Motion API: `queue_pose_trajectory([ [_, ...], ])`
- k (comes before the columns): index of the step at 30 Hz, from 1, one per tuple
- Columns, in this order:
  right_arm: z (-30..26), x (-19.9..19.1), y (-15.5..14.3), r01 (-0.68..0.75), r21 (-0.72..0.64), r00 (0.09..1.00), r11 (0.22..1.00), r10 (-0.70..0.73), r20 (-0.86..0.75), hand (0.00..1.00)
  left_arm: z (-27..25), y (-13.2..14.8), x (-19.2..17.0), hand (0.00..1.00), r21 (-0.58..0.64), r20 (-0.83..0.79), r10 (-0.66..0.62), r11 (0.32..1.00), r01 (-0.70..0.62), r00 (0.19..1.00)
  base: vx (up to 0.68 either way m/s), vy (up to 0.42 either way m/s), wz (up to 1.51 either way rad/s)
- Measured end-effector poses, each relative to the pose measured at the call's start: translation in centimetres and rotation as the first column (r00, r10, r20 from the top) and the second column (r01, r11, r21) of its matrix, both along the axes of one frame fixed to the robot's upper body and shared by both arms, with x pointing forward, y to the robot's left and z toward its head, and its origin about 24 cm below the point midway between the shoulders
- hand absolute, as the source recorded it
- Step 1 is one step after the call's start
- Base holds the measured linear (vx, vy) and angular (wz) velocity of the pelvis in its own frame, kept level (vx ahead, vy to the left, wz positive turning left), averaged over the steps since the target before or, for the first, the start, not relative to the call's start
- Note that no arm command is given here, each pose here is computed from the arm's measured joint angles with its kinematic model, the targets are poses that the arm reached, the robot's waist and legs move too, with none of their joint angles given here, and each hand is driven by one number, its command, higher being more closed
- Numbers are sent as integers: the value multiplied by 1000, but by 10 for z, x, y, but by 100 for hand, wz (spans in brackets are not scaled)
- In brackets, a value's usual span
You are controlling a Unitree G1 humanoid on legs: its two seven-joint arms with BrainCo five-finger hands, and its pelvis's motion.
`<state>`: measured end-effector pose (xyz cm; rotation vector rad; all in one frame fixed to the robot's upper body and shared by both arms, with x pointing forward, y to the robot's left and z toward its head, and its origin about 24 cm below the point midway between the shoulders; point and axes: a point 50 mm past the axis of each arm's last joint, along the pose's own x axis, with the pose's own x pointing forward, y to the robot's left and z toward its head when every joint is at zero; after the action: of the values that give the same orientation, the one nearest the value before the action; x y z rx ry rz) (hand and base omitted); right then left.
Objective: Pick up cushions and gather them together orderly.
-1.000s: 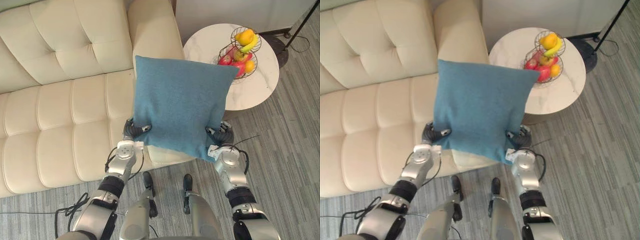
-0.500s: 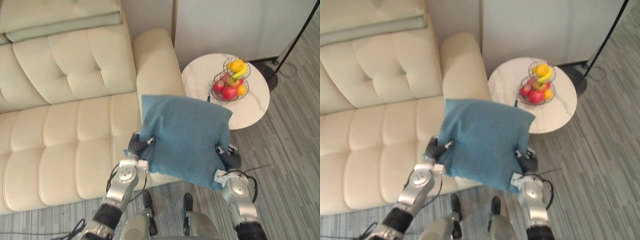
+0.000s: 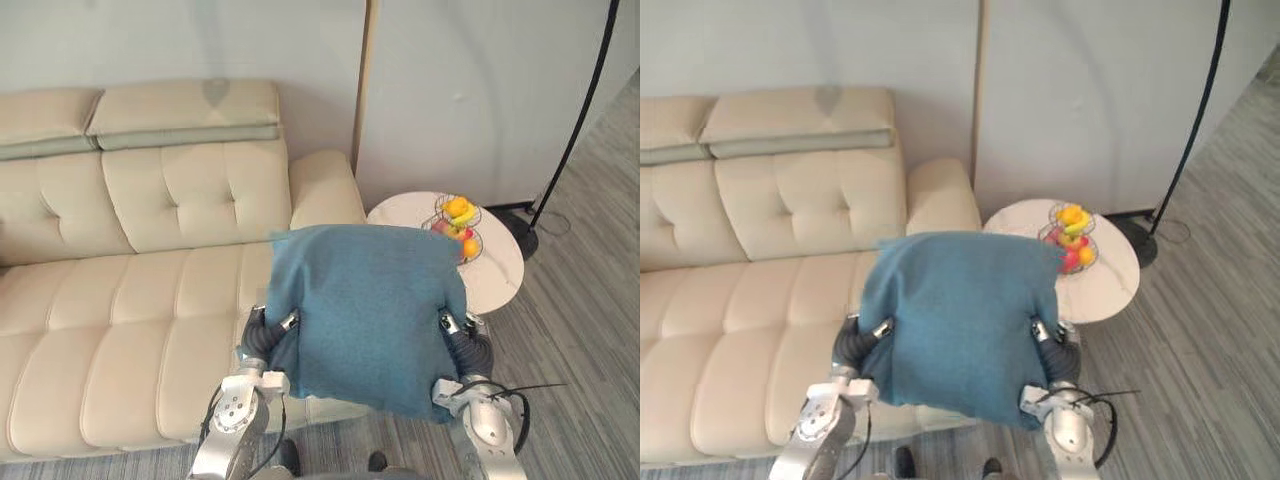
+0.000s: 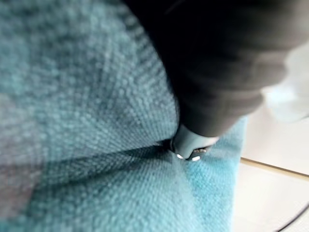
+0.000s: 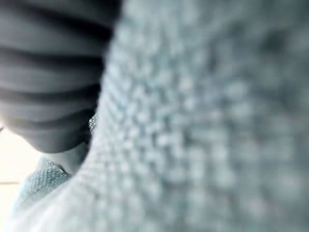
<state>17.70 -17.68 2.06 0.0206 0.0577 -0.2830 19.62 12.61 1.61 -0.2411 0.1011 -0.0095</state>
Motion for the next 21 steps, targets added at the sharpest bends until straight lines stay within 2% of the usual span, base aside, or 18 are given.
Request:
queue_pose_trajectory([
  [8,-5,-2,3,-24,-39,999,999,23,-28,100,-6,1,-8,100,-5,-35,14,1000,-14,999,-34,4,44],
  [13,-17,21,-3,-36,-85,998,996,31,-62,100,-9,2,-2,100,-6,-41,23,1000,-23,999,-102,25,85],
  [18,-26,33,-17,-28,-185,993,982,6,-118,100,-31,-10,0,100,-55,-139,22,998,-30,990,-1,214,69],
  [21,-39,36,-15,-21,-164,985,986,-8,-172,100,-36,-7,6,100,-17,-154,5,1000,-7,988,-11,378,51],
])
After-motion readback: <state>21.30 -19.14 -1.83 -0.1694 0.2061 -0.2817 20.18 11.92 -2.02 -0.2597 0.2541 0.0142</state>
